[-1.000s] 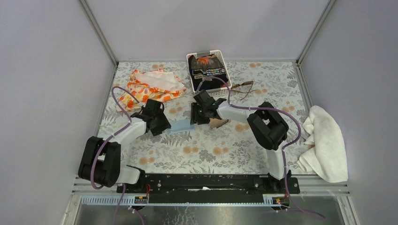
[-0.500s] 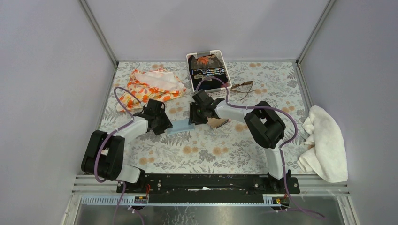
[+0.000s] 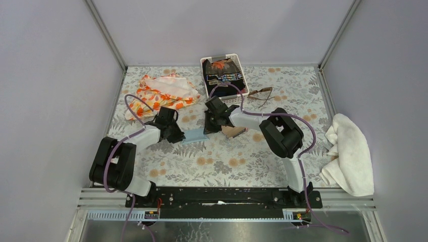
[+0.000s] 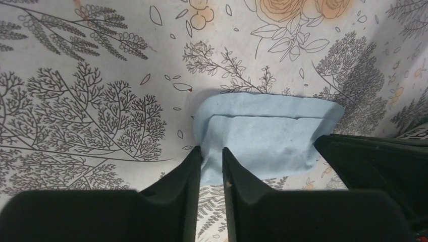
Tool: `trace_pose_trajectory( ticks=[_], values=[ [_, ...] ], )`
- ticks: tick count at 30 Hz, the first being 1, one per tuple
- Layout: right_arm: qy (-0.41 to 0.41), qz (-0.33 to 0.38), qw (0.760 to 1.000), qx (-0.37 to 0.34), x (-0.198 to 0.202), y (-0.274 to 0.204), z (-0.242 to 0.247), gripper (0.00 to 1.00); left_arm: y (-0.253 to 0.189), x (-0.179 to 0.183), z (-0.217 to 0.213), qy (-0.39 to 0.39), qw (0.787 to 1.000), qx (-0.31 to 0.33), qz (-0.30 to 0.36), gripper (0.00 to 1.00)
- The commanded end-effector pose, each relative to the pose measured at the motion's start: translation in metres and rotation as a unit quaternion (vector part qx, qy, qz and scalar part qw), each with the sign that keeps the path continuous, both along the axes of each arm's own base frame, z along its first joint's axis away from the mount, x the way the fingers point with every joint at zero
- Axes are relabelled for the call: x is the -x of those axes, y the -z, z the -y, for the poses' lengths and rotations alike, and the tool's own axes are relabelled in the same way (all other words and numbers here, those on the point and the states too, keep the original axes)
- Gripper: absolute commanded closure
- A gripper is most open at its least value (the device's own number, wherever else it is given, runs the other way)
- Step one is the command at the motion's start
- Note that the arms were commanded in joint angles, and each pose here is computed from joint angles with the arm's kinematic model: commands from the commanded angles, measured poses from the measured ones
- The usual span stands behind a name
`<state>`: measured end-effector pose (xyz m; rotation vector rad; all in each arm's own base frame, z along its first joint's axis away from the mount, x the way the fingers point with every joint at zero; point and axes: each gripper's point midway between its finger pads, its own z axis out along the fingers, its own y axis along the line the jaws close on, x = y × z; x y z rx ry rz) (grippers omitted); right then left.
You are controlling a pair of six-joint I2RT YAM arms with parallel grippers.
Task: Organize the sunglasses
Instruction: Pick up the glasses cleaning cloth from the center of the board.
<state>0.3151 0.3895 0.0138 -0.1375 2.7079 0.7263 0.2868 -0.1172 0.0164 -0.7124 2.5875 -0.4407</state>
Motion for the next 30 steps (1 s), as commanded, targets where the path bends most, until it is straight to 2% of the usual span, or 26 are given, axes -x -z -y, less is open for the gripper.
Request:
trace_pose_trajectory(
  ticks=[1, 3, 5, 7, 12, 18, 25, 30],
  values=[
    [-0.003, 0.008, 1.000, 0.021, -0.002, -0.002, 0.005, 0.85, 0.013, 0.005, 0.001, 0.011, 1.000, 0.001, -0.018, 0.80],
    [-0.006, 0.016, 1.000, 0.020, -0.003, -0.007, 0.007, 0.79, 0.012, 0.002, 0.003, 0.014, 1.000, 0.002, -0.017, 0.90],
    [-0.005, 0.029, 0.999, 0.022, -0.004, -0.014, 0.011, 0.64, 0.012, 0.000, 0.003, 0.016, 1.000, 0.002, -0.016, 0.97],
    [-0.005, 0.041, 0.999, 0.029, -0.005, -0.018, 0.017, 0.58, 0.011, -0.002, 0.003, 0.016, 1.000, 0.001, -0.014, 1.00],
    [-0.016, 0.033, 0.998, 0.048, 0.002, -0.010, 0.026, 0.58, 0.007, -0.002, 0.010, 0.027, 0.999, 0.015, -0.014, 1.00],
    [-0.027, 0.000, 0.999, 0.020, 0.018, 0.005, 0.016, 0.58, 0.003, -0.002, 0.010, 0.027, 0.999, 0.018, -0.007, 1.00],
    [-0.023, -0.011, 1.000, -0.007, 0.018, 0.006, 0.004, 0.76, 0.002, 0.000, 0.012, 0.030, 0.999, 0.022, -0.006, 1.00],
    [-0.022, 0.003, 1.000, -0.009, 0.011, -0.006, 0.001, 1.00, -0.008, -0.001, 0.020, 0.046, 0.998, 0.037, 0.006, 1.00]
  ],
)
